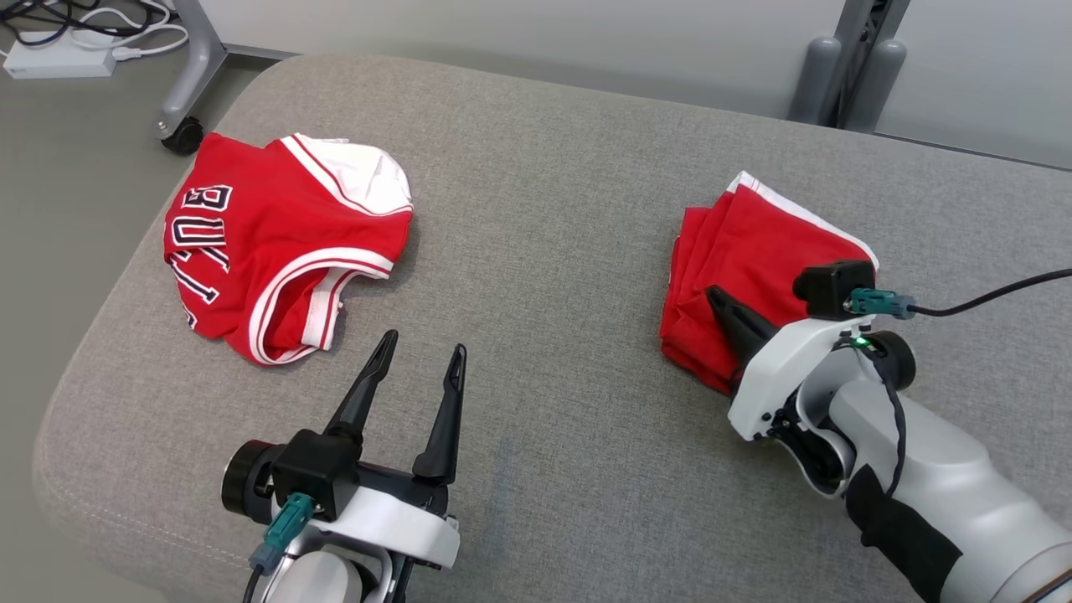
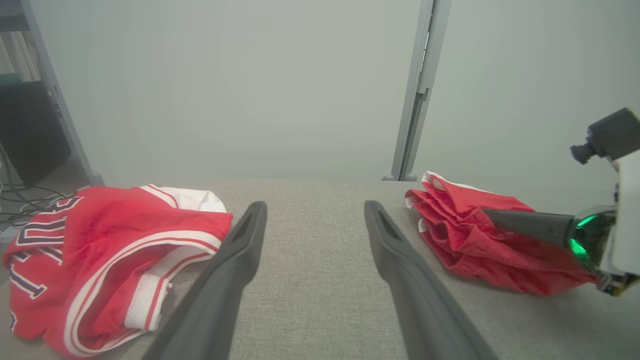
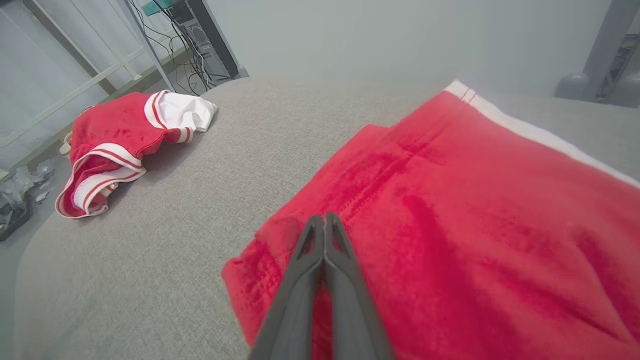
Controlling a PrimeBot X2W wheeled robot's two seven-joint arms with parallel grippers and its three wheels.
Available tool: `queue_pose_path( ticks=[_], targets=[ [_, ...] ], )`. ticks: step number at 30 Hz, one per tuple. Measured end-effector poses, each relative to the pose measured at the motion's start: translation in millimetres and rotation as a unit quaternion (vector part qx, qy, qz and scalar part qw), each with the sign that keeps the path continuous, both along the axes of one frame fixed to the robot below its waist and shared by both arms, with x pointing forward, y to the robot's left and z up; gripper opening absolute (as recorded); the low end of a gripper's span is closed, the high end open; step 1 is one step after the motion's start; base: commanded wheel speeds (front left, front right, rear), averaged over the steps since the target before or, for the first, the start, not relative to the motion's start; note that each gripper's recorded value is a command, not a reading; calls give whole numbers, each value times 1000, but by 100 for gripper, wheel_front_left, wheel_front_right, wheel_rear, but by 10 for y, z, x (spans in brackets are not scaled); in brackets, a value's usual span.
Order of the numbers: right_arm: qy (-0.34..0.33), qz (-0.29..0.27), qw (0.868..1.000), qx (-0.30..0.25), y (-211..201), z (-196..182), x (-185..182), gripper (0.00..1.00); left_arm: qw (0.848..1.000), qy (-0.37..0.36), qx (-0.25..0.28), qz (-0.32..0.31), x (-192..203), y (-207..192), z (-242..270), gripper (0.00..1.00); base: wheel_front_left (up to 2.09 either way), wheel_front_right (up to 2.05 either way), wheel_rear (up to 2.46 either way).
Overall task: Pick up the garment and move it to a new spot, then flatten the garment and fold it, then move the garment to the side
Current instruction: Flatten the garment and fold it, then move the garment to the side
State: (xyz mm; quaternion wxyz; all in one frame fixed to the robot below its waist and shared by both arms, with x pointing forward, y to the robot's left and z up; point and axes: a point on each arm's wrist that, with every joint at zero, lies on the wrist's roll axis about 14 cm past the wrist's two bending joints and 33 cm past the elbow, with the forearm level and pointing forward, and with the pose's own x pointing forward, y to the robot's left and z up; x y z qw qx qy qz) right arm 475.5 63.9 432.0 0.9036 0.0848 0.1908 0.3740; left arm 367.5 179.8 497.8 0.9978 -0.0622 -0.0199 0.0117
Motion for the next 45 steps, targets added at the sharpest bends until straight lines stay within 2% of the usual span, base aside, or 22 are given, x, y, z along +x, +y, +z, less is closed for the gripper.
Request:
queue_pose_path(
  ticks=[6,13,14,15,16,20,27,29,34,38,41,45],
  targets=[
    [15,8,1000,16,47,0,-121,0,1000,-2,-1,-4,10,-27,12,100,0,0,0],
    [1,-32,999,30,-259,197,69,0,1000,-6,-1,-15,36,-95,27,100,0,0,0],
    [-1,-43,999,29,-354,213,111,14,1000,-7,-2,-17,41,-110,30,100,0,0,0],
    [-2,-51,998,23,-447,211,137,40,1000,-8,-1,-20,49,-127,36,100,0,0,0],
    [-5,-59,998,18,-538,218,165,100,1000,-10,-1,-23,56,-145,42,100,0,0,0],
    [-1,-102,995,16,-892,295,313,100,999,-12,-1,-35,87,-220,54,100,0,0,0],
    [106,-145,984,17,-1251,119,351,100,999,-8,-2,-46,120,-295,17,100,0,0,0],
    [154,-147,977,24,-1262,48,327,100,999,-6,-3,-49,124,-307,2,100,0,0,0],
    [227,-136,964,42,-1204,6,328,100,999,-1,-2,-50,123,-303,-29,100,0,0,0],
    [284,-118,951,30,-1156,-127,240,100,999,0,0,-45,118,-272,-31,100,0,0,0],
    [315,-110,943,16,-1154,-225,189,100,999,1,1,-41,104,-242,-35,100,0,0,0],
    [345,-104,932,30,-1070,-270,180,100,999,5,3,-34,91,-198,-54,100,0,0,0]
  ],
)
